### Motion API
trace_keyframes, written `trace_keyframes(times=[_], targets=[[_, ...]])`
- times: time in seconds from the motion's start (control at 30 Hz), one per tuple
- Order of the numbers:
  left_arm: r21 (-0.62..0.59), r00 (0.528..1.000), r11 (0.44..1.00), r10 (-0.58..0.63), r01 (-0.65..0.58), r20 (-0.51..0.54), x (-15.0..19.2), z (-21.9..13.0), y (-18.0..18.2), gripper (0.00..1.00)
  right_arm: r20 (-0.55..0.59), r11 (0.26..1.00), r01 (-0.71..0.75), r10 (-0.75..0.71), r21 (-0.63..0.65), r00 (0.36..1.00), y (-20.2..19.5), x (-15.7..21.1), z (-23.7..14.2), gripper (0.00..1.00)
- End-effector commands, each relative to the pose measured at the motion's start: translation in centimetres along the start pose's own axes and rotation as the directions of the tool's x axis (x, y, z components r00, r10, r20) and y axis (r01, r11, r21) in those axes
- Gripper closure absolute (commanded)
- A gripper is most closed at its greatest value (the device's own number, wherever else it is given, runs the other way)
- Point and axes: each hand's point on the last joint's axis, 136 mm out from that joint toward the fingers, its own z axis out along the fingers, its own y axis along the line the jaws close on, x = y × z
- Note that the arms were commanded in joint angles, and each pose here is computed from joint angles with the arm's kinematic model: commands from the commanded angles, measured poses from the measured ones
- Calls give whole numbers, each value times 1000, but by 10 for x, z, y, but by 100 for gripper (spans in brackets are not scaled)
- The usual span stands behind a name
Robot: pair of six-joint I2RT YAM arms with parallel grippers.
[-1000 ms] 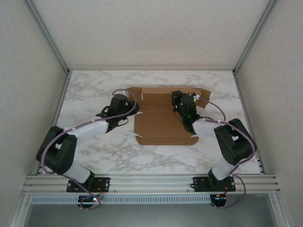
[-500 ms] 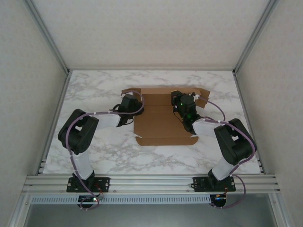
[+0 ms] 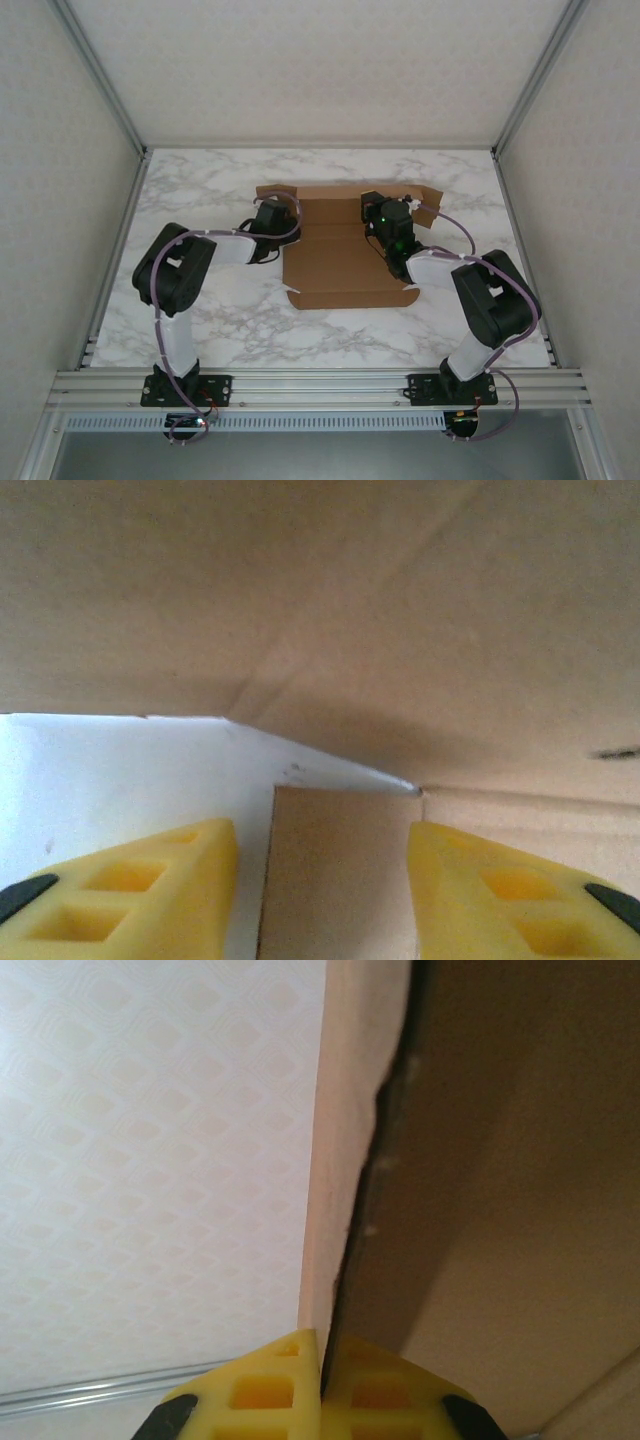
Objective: Fold the paper box
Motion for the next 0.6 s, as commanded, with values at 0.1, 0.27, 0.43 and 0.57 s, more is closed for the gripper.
trace_keyframes(times=[0.1,0.27,0.43,0.57], targets=[[153,995,987,-44,57,-87,12,4,-27,51,-32,994,31,-27,104,999,-30,6,2,100],[235,995,969,-62,79,-79,2,-11,-45,53,-28,994,27,-24,106,999,-31,5,1,100],[269,996,959,-70,84,-63,-3,-26,-55,54,-27,994,31,-29,108,999,-31,5,0,100],[303,996,950,-56,73,-64,-4,-33,-69,54,-38,993,28,-24,111,999,-33,7,1,100]])
